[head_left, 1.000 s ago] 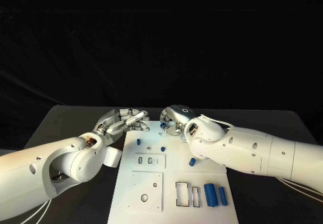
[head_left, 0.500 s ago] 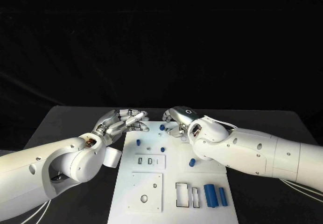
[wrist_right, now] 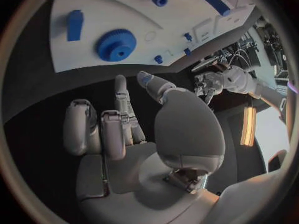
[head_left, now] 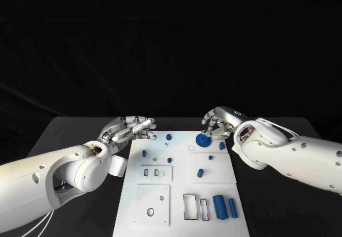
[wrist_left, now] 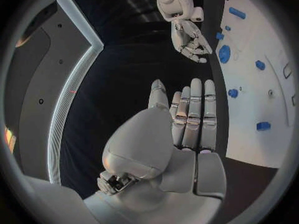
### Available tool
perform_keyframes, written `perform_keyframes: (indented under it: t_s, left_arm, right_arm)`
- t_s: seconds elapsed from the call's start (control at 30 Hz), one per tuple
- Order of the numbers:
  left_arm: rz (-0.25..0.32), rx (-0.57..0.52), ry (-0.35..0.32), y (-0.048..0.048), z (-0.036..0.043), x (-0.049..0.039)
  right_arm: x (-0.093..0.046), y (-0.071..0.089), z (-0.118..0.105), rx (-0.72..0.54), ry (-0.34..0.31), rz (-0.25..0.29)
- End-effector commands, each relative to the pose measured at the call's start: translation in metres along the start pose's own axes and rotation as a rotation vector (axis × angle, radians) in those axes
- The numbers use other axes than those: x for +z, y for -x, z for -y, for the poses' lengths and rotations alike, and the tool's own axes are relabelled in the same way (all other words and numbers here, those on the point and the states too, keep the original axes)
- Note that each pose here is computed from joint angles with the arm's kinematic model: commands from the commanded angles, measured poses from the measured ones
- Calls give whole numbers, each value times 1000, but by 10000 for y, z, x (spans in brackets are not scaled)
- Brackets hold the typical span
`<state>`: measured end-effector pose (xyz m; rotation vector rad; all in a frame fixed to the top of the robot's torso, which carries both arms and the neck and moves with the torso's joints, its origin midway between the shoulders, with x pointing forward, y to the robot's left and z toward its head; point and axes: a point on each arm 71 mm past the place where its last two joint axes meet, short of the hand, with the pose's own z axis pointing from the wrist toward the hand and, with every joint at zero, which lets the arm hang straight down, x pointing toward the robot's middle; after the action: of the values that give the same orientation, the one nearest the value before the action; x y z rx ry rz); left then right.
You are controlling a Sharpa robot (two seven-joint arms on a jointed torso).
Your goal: Assemble the parts on the task board
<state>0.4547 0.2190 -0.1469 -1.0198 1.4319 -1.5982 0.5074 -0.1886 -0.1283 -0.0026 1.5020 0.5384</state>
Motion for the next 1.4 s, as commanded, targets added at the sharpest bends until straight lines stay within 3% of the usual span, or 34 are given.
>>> perform_keyframes:
  t_s: [0.03,0.27,0.6,0.9,1.4]
  left_arm:
    - [-8,-7,-5,-1,7,9]
    - [-6,-6,-6,17,0,18]
    - [-4,-5,-5,29,-1,15]
    - [-4,-5,-5,30,-1,14]
    - [-3,-5,-2,40,-3,12]
  right_arm:
    - [-30,-3,161,96,-130,-97]
    - [-38,-14,280,83,-163,-160]
    - [-15,-208,286,77,-165,-179]
    - [23,-307,200,62,-140,-170]
    - [37,-298,85,-15,-76,-113]
